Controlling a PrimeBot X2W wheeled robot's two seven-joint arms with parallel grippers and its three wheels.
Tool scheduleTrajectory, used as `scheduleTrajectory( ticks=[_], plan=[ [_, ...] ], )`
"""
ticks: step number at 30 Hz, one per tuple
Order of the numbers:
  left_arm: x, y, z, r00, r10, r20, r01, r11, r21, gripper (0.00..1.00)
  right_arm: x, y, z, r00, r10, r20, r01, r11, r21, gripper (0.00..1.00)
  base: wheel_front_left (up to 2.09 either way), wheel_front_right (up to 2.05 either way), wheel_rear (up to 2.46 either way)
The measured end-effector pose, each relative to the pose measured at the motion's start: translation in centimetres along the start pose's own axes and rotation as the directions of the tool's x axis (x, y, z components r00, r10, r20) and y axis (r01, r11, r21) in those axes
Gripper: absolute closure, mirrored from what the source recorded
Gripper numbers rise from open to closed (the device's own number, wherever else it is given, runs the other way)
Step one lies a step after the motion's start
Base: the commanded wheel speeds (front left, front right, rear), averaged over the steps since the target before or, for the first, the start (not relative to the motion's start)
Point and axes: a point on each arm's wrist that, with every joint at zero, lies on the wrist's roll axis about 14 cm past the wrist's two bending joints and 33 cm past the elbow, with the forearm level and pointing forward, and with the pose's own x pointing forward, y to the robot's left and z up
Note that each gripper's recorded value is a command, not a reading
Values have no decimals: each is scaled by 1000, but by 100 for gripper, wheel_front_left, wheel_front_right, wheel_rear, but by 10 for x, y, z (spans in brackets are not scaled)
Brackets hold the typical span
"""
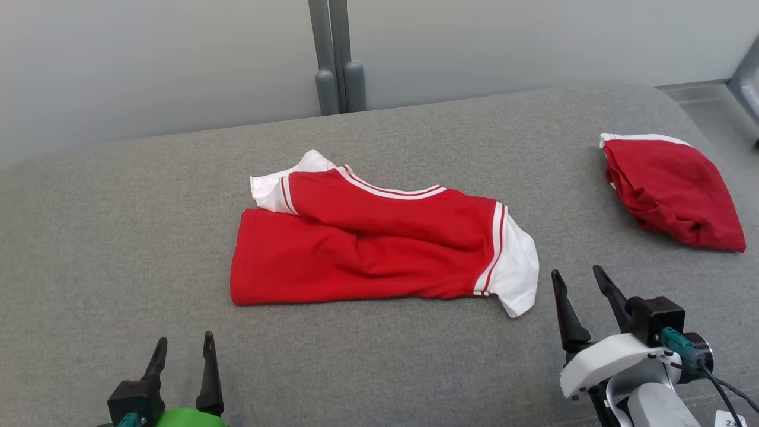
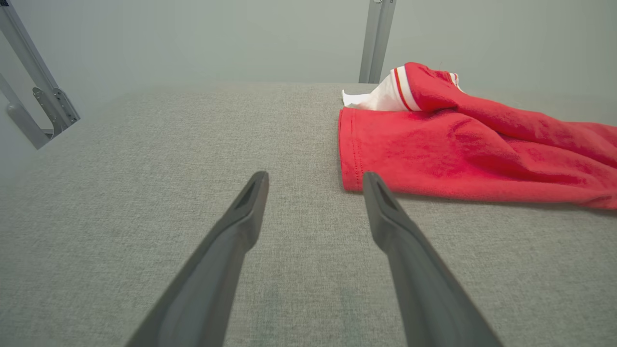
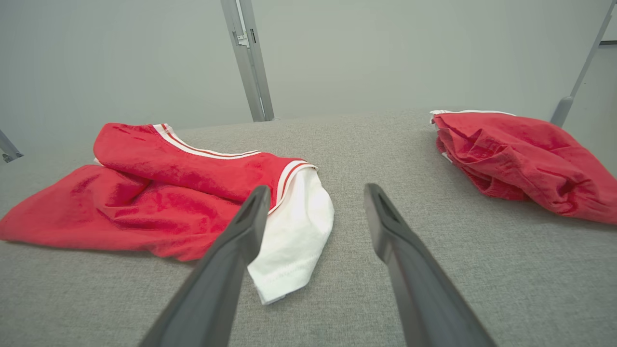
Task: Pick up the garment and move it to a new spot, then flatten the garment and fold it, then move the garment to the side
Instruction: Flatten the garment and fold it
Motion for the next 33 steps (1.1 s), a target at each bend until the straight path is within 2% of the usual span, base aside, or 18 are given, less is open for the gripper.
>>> scheduleTrajectory(
  ticks=[5,10,14,18,24,27,33],
  plan=[
    [1,-8,-4,1000,-19,-13,19,1000,-21,0,2,6,-7,1000,21,-22,-21,1000,-4,0,0,0,0],
    [14,-19,0,999,-46,-1,46,998,-34,0,32,29,5,992,124,0,-124,991,-51,0,0,0,0],
    [26,-28,0,997,-71,-3,71,996,-45,0,67,56,18,972,235,21,-231,967,-105,0,0,0,0],
    [35,-34,-1,997,-77,-6,76,995,-69,0,104,84,19,935,356,-1,-350,920,-175,0,0,0,0],
    [32,-27,-12,998,-45,-41,41,994,-98,0,149,131,2,852,515,-93,-521,819,-241,0,0,0,0],
    [27,-17,-17,998,-5,-61,-2,994,-111,0,167,148,-14,813,562,-151,-581,771,-259,0,0,0,0],
    [17,3,-26,993,68,-96,-79,990,-115,0,193,180,-45,743,623,-244,-668,710,-224,0,0,0,0]
  ],
)
